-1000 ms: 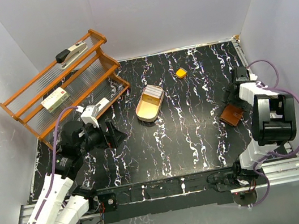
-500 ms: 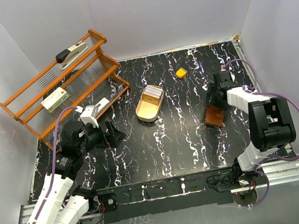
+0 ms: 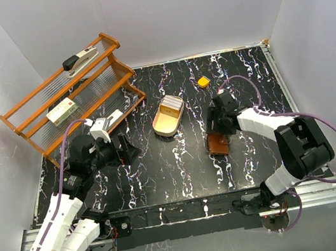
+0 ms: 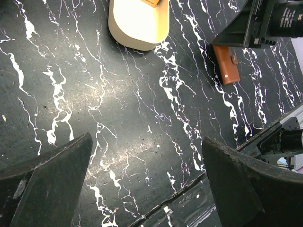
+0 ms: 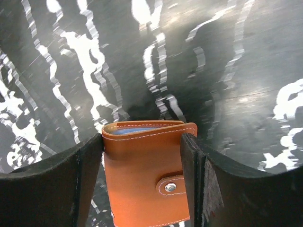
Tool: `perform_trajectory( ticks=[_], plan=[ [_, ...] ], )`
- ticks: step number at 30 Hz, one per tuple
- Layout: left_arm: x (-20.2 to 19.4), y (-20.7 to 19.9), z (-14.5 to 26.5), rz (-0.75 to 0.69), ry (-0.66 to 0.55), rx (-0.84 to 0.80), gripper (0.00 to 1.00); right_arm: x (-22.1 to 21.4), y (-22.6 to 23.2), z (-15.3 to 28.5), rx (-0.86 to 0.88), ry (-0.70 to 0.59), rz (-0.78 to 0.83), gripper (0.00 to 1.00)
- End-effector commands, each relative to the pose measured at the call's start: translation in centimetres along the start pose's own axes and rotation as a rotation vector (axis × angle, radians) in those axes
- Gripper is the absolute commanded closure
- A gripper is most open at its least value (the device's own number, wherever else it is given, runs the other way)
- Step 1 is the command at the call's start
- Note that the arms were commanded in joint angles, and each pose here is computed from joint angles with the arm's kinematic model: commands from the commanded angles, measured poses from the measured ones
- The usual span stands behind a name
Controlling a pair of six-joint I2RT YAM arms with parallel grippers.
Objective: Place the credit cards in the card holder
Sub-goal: Move the card holder to the center of the board.
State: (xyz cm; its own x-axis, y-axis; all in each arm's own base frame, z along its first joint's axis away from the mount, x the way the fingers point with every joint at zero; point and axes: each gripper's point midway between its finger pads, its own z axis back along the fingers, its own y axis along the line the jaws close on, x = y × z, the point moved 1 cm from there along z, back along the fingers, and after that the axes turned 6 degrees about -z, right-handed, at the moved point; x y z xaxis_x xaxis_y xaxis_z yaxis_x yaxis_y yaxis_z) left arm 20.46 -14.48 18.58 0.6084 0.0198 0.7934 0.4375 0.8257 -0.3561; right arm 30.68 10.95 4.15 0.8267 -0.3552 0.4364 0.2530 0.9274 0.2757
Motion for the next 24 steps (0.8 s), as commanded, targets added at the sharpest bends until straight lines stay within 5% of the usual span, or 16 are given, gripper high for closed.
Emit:
perform_trajectory(
  ticks=[1, 11, 24],
  plan=[
    [1.0, 0.0, 0.5, -0.007, -0.016, 0.018, 0.01, -6.1, 2.3, 0.0, 0.034, 0.147, 0.029, 0.39],
    [1.0, 0.3, 0.6, -0.005, -0.019, 0.036, 0.01, -11.2, 9.8, 1.7, 0.108, 0.19, 0.181, 0.38],
    [1.2, 0.5, 0.7, -0.01, -0.029, 0.046, 0.01, -8.8, 8.1, 6.2, 0.037, 0.098, 0.282, 0.38]
  ],
)
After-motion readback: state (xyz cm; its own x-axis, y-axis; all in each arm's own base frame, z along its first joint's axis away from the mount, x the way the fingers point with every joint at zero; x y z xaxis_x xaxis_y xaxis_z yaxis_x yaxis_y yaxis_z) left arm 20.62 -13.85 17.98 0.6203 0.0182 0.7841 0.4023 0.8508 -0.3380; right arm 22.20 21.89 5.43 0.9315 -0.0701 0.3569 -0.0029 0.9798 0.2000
